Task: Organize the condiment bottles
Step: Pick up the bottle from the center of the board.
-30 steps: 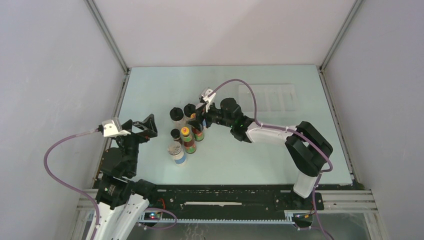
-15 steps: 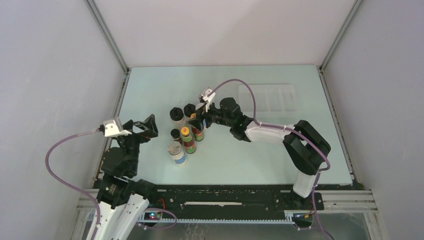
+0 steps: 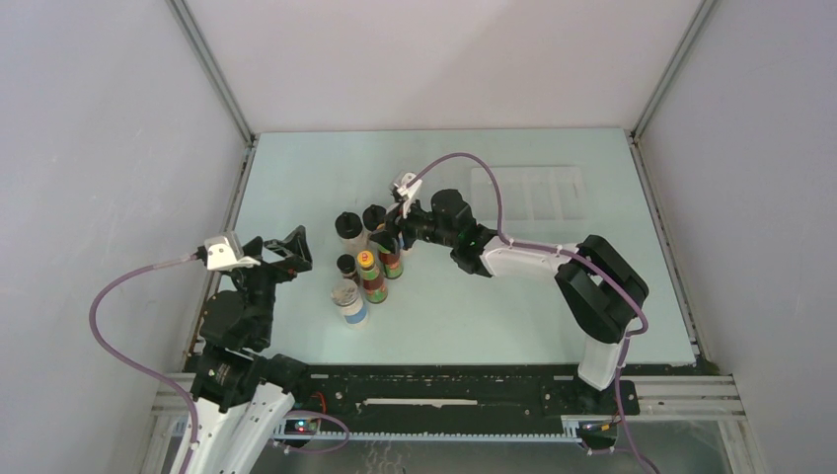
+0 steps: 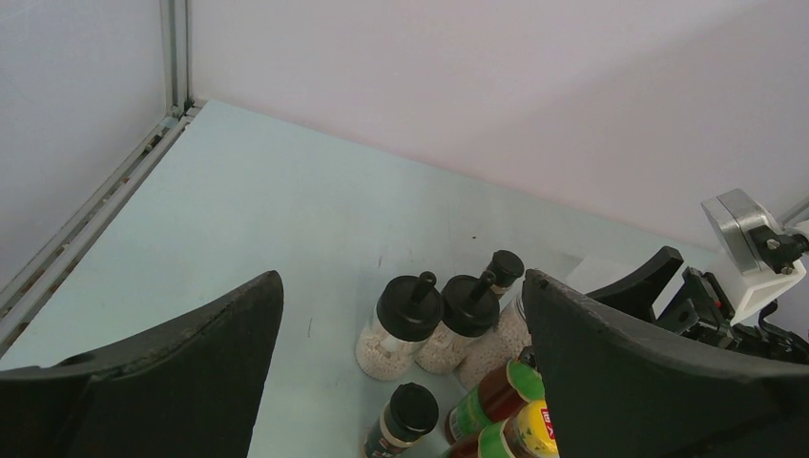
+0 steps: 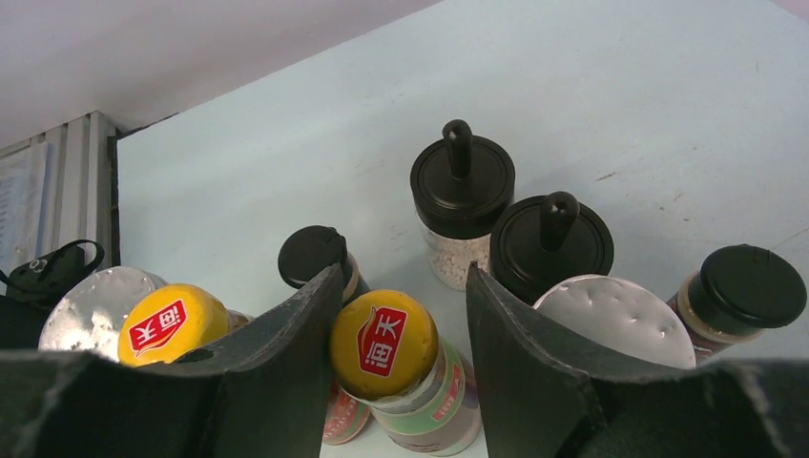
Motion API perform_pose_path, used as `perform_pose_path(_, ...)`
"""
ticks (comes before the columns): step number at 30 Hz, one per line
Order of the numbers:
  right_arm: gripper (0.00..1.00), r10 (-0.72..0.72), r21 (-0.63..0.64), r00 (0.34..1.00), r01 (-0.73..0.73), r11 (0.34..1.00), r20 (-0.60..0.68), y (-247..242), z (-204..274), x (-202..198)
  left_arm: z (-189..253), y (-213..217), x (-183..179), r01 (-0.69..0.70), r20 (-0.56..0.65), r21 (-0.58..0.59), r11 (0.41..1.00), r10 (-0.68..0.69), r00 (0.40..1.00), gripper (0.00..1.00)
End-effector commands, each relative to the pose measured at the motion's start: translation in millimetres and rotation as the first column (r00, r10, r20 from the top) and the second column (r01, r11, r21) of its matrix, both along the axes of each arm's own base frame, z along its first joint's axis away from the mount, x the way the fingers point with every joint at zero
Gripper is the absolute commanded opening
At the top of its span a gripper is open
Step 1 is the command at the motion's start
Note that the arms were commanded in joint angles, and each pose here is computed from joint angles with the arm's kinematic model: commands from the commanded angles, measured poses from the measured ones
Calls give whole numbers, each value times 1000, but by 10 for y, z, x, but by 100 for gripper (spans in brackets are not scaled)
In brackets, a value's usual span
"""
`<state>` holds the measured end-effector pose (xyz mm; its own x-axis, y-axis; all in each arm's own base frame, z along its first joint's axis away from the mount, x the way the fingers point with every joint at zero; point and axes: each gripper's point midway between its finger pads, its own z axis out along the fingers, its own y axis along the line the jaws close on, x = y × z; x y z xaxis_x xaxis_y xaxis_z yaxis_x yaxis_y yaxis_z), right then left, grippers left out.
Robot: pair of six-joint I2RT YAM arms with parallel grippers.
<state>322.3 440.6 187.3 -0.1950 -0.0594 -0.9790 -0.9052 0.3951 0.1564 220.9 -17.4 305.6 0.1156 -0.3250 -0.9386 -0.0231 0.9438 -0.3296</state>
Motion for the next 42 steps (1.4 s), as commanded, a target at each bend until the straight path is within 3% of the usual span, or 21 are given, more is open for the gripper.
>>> perform_pose_path(1,57,0,20,1000,0,1000,15,48,128,59,8,11,11,-5,17,16,1000,5,1000,100)
perform_pose_path(5,52,-1,14,1000,1,1000,9,45,103,61,9,11,7,-5,19,16,1000,4,1000,100)
perform_pose_path(11,36,-2,9,1000,2,1000,4,41,84,60,7,17,3,-7,20,15,1000,7,1000,100)
perform_pose_path(19,0,3,0,1000,-3,1000,3,58,113,27,13,31,-8,-13,24,14,1000,12,1000,100)
perform_pose_path(42,0,1,-17,998,0,1000,55,25,370,-139,14,115,-61,-47,36,6,999,47,998,100)
